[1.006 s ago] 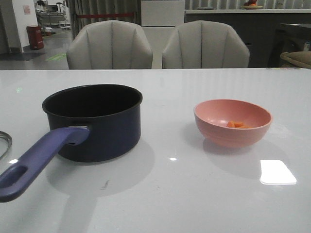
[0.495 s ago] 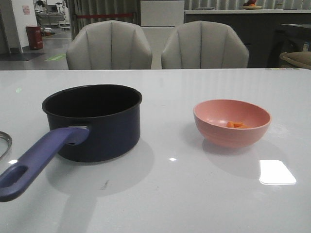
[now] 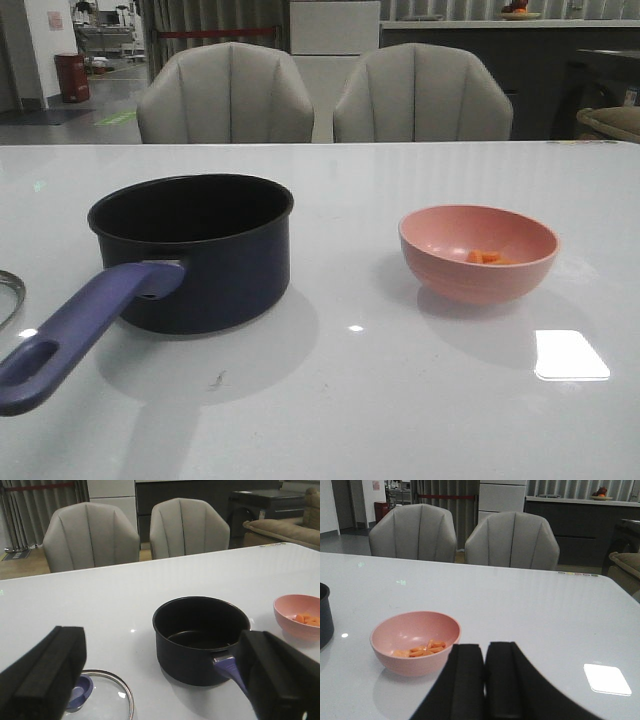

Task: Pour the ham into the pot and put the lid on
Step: 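Lower the right gripper to the pink bowl rim and grasp it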

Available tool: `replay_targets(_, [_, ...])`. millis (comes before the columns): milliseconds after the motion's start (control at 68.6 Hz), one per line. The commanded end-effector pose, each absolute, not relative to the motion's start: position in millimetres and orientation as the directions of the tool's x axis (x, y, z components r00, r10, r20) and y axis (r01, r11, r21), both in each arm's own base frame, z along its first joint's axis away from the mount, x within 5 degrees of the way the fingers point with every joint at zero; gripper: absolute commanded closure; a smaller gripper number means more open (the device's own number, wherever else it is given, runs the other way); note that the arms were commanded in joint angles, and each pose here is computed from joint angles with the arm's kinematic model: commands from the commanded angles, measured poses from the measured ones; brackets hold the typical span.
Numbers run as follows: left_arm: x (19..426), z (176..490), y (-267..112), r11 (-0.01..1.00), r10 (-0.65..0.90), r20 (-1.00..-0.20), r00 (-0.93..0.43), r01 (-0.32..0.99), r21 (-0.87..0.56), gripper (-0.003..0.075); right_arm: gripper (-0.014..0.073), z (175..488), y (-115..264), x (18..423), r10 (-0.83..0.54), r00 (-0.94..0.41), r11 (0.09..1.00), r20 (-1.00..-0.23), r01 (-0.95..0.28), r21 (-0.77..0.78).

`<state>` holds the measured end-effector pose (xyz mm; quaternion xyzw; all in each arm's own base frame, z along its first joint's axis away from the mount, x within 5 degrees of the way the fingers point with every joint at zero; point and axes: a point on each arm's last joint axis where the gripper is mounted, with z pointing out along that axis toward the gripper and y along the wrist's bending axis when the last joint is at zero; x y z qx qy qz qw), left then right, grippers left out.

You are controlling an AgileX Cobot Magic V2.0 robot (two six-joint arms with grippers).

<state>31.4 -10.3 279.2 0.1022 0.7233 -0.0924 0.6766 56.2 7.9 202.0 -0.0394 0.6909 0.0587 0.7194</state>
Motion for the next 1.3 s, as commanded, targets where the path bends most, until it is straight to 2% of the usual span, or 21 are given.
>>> replay_targets(0, [30.7,293.9,-10.1,0.961,-0.011,-0.999,0.031,0.276,-0.002,0.0082,0.0433,219.6,6.4,52.3,0.069,0.222,0.99,-0.973,-0.134,0.039])
replay_targets(102, [30.7,294.3,-10.3,0.96,-0.017,-0.999,0.033,0.279,-0.007,0.0082,0.0433,232.8,6.3,52.2,0.078,0.263,0.99,-0.962,-0.136,0.043])
replay_targets(233, [30.7,294.3,-10.3,0.96,-0.017,-0.999,0.033,0.279,-0.007,0.0082,0.0433,264.0,8.8,64.6,0.057,0.097,0.989,-0.994,-0.139,0.043])
replay_targets(364, [30.7,294.3,-10.3,0.96,-0.017,-0.999,0.033,0.279,-0.007,0.0082,0.0433,285.4,11.5,83.8,0.046,0.016,0.99,-0.999,-0.136,0.043])
replay_targets(495, [30.7,294.6,-10.3,0.96,-0.018,-0.999,0.037,0.278,-0.007,0.0082,0.0433,283.1,13.7,101.9,0.044,-0.039,0.99,-0.998,-0.132,0.049])
replay_targets(627, [30.7,294.4,-10.3,0.96,-0.018,-0.999,0.035,0.279,-0.007,0.0082,0.0433,278.8,15.5,114.2,0.103,-0.127,0.986,-0.986,-0.12,0.119])
replay_targets(729, [30.7,293.9,-10.3,0.96,-0.016,-0.999,0.029,0.279,-0.007,0.0082,0.0401,280.2,19.1,131.6,0.103,-0.262,0.984,-0.959,-0.112,0.136])
replay_targets(860, [30.7,292.7,-10.4,0.96,-0.013,-1.0,0.017,0.279,-0.007,0.0082,0.025,285.2,24.8,166.8,0.084,-0.4,0.986,-0.913,-0.102,0.135])
replay_targets(976, [30.7,292.1,-10.4,0.96,-0.011,-1.0,0.01,0.28,-0.007,0.0082,0.0155,286.9,30.4,202.9,0.073,-0.498,0.986,-0.864,-0.093,0.136])
replay_targets(1282, [30.7,292.1,-10.4,0.96,-0.011,-1.0,0.01,0.28,-0.007,0.0082,0.0139,271.4,45.3,279.4,0.122,-0.693,0.976,-0.71,-0.045,0.212])
